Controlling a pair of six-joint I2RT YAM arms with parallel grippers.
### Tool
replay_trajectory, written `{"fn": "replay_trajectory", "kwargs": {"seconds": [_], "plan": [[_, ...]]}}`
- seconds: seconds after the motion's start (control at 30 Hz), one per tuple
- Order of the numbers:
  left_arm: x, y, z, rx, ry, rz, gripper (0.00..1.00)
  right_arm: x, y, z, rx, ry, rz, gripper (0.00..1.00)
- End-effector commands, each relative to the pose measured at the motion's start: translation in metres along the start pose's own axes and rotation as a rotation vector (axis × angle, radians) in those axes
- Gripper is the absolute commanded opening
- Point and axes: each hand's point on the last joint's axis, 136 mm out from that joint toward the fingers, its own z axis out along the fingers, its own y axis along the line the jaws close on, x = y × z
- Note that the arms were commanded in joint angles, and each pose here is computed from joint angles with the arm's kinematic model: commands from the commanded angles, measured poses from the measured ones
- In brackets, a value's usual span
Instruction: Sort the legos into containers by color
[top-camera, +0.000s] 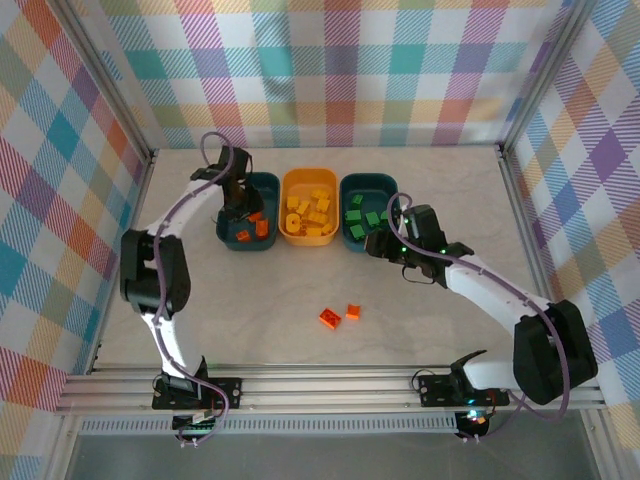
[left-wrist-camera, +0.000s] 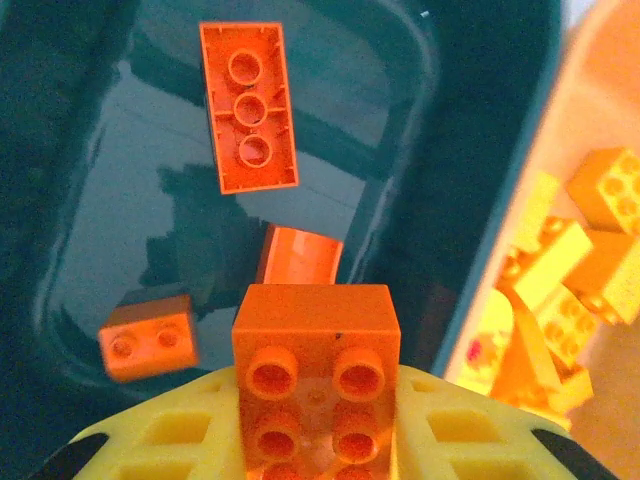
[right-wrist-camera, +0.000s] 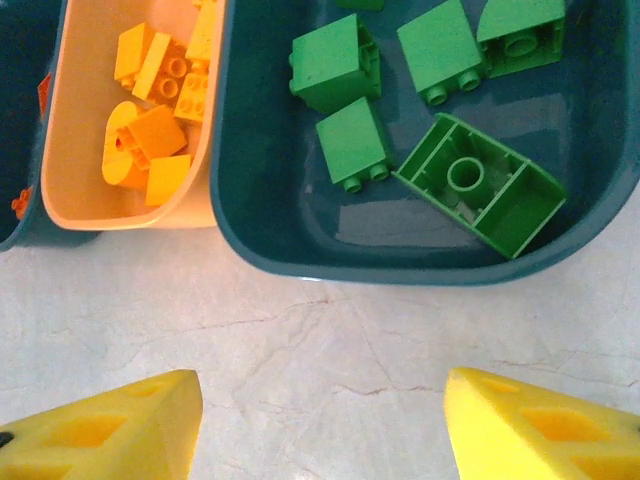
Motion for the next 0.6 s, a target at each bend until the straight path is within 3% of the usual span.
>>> {"fn": "replay_trajectory", "kwargs": {"seconds": [0.0,0.3,0.37,0.47,0.57], "plan": [[-0.003,-0.003,0.008,0.017,0.05,-0.059,0.33,0.013,0.014,-0.007,-0.054,0.046,-0.022,0.65],[-0.017,-0.005,0.012,0.014,0.025,-0.079,0.39,0.043,0.038,-0.004,-0.054,0.162,-0.172,0.67],[-0.018,-0.003,0.012,0.012,0.024,-0.083,0.45,0.046,0.042,-0.003,-0.054,0.174,-0.195,0.67],[-0.019,-0.004,0.007,0.019,0.019,-0.086,0.63,0.052,0.053,-0.003,-0.062,0.194,-0.251,0.68],[-0.019,-0.006,-0.007,0.041,0.0,-0.089,0.74,0.063,0.068,-0.002,-0.072,0.218,-0.341,0.68]]}}
